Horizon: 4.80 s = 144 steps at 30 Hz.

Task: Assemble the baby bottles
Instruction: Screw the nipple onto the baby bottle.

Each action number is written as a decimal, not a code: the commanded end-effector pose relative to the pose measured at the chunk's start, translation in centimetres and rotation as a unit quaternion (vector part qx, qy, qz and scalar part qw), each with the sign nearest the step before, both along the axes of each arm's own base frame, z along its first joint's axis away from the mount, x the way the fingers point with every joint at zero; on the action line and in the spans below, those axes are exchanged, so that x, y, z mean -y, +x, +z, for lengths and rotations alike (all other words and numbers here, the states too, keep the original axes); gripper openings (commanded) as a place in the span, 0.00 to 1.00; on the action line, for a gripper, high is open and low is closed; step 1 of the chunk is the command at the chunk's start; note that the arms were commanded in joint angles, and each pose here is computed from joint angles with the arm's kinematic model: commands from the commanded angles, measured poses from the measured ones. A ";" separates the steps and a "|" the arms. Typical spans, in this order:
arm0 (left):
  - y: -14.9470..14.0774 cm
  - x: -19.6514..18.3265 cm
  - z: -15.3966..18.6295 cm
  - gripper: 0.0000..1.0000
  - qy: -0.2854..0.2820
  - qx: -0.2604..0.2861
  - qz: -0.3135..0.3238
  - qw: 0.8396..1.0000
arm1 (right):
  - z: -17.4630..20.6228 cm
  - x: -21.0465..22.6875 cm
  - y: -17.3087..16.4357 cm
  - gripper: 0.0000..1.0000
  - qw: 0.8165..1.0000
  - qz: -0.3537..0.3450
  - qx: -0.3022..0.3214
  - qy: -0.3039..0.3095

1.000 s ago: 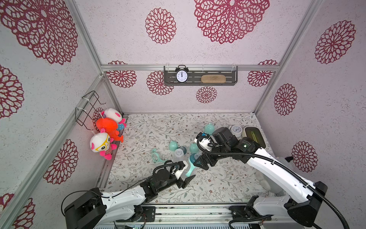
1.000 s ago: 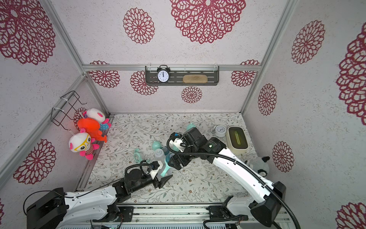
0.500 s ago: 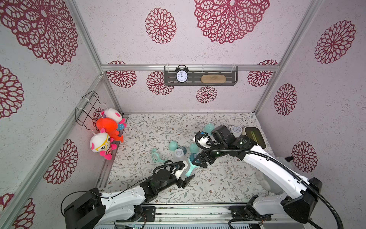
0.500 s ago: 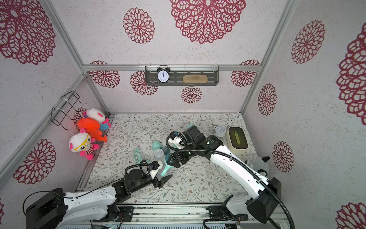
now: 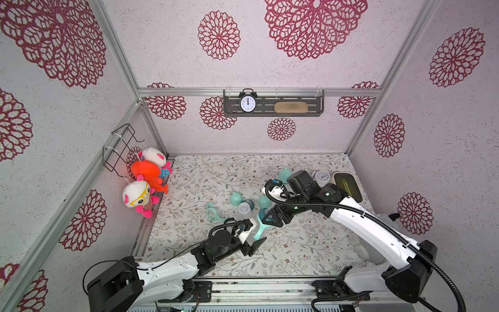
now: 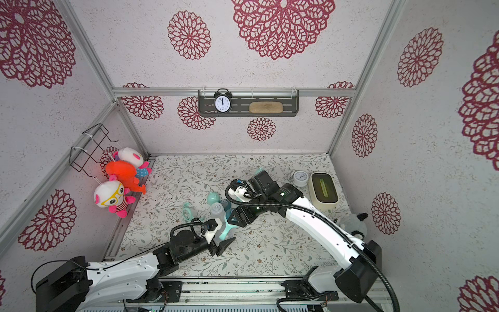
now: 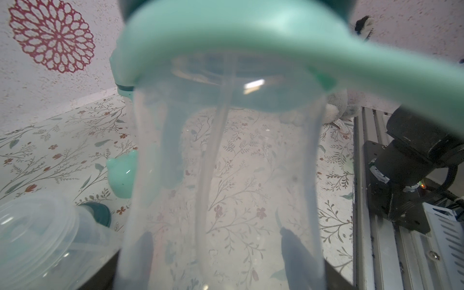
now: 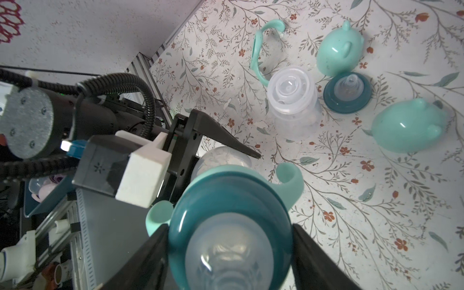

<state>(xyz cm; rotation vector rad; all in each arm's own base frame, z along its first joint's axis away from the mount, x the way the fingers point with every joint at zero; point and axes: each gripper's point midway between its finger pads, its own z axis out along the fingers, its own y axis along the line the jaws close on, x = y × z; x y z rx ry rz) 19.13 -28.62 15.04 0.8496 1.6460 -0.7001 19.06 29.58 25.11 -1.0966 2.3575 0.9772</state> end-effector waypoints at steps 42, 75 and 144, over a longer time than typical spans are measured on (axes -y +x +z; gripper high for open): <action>1.9 4.0 5.8 0.00 -0.001 0.110 0.046 0.993 | 4.1 2.0 0.8 0.89 0.929 -0.319 -0.177 0.055; -2.3 2.5 6.9 0.00 -0.035 -0.008 -0.125 0.991 | 6.6 2.3 -4.1 0.78 0.997 0.025 0.039 0.069; 0.1 3.0 6.9 0.00 -0.020 0.003 -0.051 0.998 | 4.5 3.5 -2.5 0.46 0.996 -0.071 -0.029 0.055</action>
